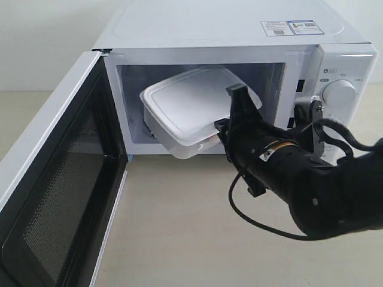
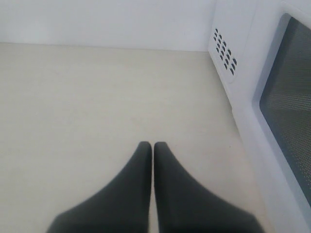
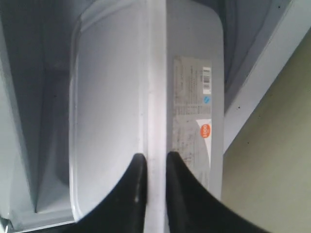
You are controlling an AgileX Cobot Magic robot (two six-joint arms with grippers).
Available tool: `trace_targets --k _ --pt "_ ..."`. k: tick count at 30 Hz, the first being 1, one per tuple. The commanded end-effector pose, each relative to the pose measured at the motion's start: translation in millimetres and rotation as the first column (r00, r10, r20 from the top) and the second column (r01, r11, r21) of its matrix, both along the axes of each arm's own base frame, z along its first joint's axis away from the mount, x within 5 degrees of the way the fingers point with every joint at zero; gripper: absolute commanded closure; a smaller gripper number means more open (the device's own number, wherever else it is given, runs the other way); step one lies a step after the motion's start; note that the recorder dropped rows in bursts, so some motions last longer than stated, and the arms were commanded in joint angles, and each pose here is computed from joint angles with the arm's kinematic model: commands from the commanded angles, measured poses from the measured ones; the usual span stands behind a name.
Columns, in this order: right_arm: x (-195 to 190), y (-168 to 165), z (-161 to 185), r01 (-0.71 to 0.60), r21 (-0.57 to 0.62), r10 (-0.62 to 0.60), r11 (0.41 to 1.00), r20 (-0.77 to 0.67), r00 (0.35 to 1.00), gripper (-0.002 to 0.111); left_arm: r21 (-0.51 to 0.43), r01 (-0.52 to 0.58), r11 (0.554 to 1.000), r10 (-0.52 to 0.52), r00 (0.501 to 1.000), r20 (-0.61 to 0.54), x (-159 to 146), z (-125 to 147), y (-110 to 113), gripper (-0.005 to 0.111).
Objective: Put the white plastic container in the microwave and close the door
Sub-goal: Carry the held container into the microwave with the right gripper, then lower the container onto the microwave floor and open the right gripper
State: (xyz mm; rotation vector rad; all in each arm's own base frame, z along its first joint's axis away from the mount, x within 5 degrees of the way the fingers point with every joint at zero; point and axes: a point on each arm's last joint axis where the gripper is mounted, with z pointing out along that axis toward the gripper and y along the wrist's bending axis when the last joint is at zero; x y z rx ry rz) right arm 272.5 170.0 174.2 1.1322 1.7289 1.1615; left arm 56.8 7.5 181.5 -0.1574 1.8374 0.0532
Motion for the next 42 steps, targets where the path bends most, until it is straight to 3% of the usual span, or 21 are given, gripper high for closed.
trace_targets --k 1,15,26,39,42 --pt "14.2 10.2 -0.2 0.014 0.000 -0.014 1.000 -0.017 1.000 0.109 -0.006 0.002 1.000 -0.002 1.000 0.014 0.5 2.0 -0.2 0.103" --pt "46.8 23.3 -10.7 0.146 0.043 -0.143 0.988 -0.054 0.988 0.109 -0.006 0.002 1.000 -0.002 1.000 0.014 0.5 2.0 -0.2 0.103" --pt "63.2 32.5 13.1 0.121 -0.084 -0.117 0.989 0.050 0.992 0.109 -0.006 0.002 1.000 -0.002 1.000 0.014 0.5 2.0 -0.2 0.103" --pt "63.2 31.6 12.5 0.119 -0.128 -0.113 0.985 0.053 0.992 0.109 -0.006 0.002 1.000 -0.002 1.000 0.014 0.5 2.0 -0.2 0.103" --pt "63.3 31.4 12.5 0.121 -0.126 -0.115 0.985 0.053 0.992 0.103 -0.006 0.002 1.000 -0.002 1.000 0.014 0.5 2.0 -0.2 0.103"
